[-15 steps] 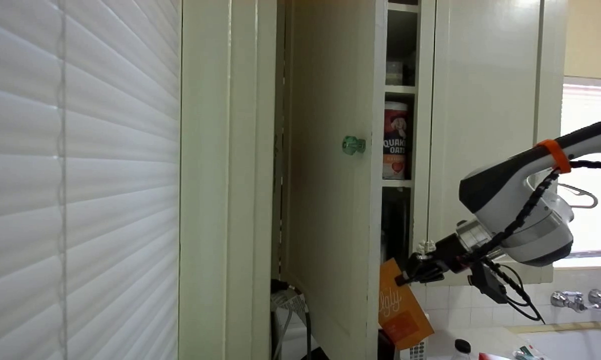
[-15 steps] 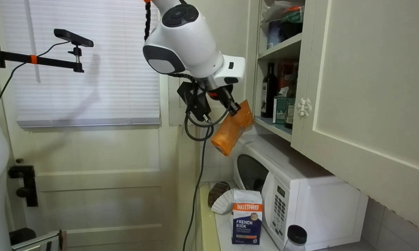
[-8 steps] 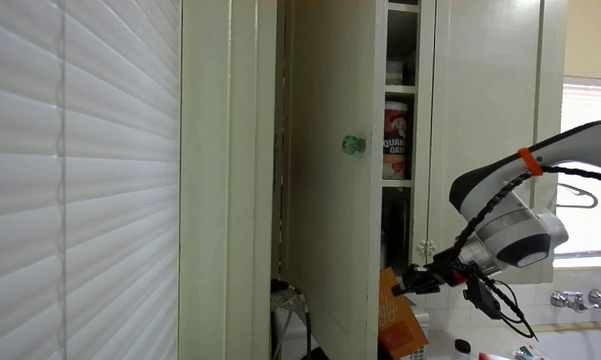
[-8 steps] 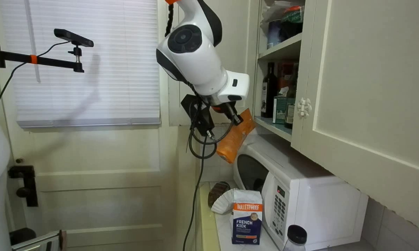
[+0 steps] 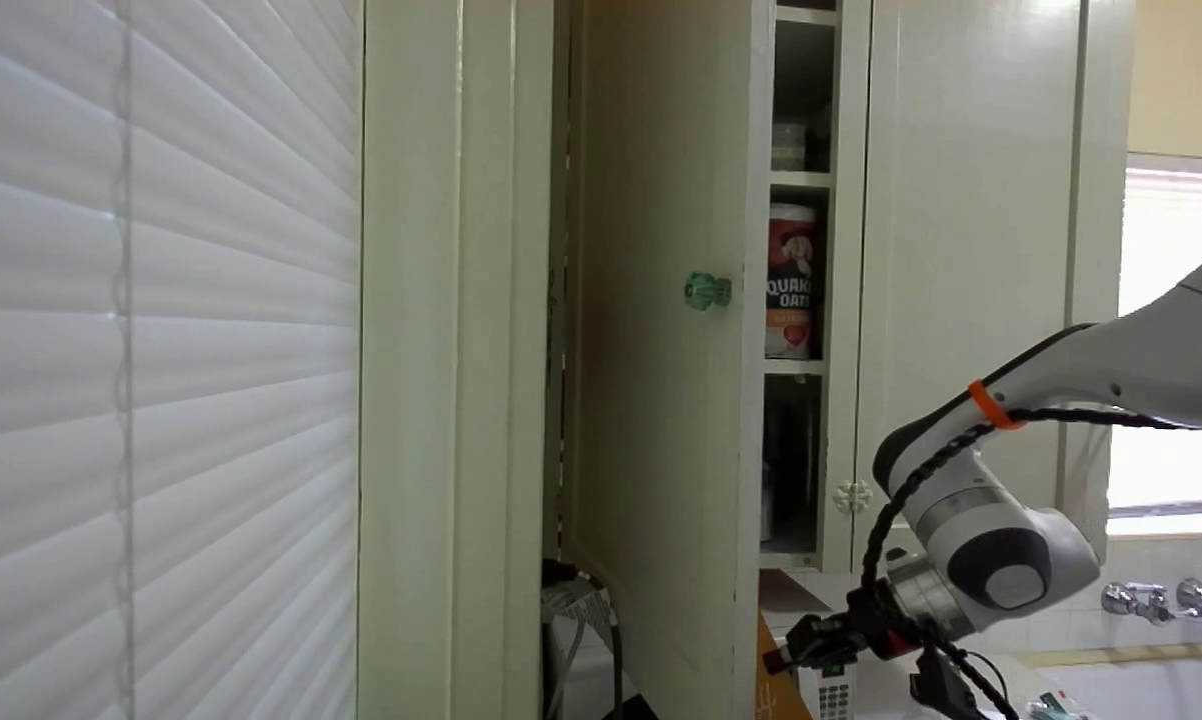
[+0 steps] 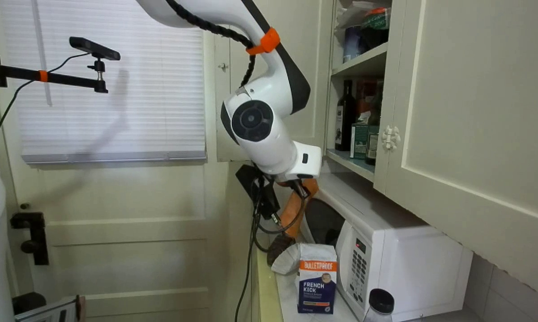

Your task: Remove the orange packet from the top cabinet

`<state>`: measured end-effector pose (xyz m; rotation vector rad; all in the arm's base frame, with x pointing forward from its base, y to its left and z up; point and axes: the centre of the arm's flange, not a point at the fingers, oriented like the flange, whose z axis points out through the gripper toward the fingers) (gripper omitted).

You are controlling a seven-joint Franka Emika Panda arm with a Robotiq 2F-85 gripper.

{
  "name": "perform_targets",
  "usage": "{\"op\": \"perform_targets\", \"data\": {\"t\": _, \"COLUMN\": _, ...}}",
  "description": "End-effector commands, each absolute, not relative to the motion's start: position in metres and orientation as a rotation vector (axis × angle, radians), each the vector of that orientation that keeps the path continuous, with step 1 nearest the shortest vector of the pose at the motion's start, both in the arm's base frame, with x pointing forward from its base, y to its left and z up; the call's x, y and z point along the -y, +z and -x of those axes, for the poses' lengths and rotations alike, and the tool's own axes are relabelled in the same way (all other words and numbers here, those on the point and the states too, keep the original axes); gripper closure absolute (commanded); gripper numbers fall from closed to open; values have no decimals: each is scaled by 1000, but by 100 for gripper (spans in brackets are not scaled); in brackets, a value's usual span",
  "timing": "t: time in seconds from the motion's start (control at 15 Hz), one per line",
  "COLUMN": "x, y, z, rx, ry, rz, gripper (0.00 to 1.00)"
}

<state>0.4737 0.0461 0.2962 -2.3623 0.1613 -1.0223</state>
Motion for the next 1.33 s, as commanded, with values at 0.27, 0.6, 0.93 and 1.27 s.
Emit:
{"op": "perform_targets", "data": {"t": 0.27, "x": -50, "y": 243, "z": -489, "rx": -14, "ry": -1122, "rz": 2326, "gripper": 100}}
{"op": "perform_targets", "data": {"t": 0.6, "x": -48, "y": 234, "z": -491, "rx": 94, "ry": -1213, "rz": 2324, "gripper": 100}}
{"op": "perform_targets", "data": {"t": 0.93, "x": -39, "y": 242, "z": -495, "rx": 148, "ry": -1373, "rz": 2296, "gripper": 100}}
{"op": "perform_targets", "data": {"t": 1.27, "x": -29, "y": 237, "z": -492, "rx": 142, "ry": -1437, "rz": 2295, "gripper": 100}}
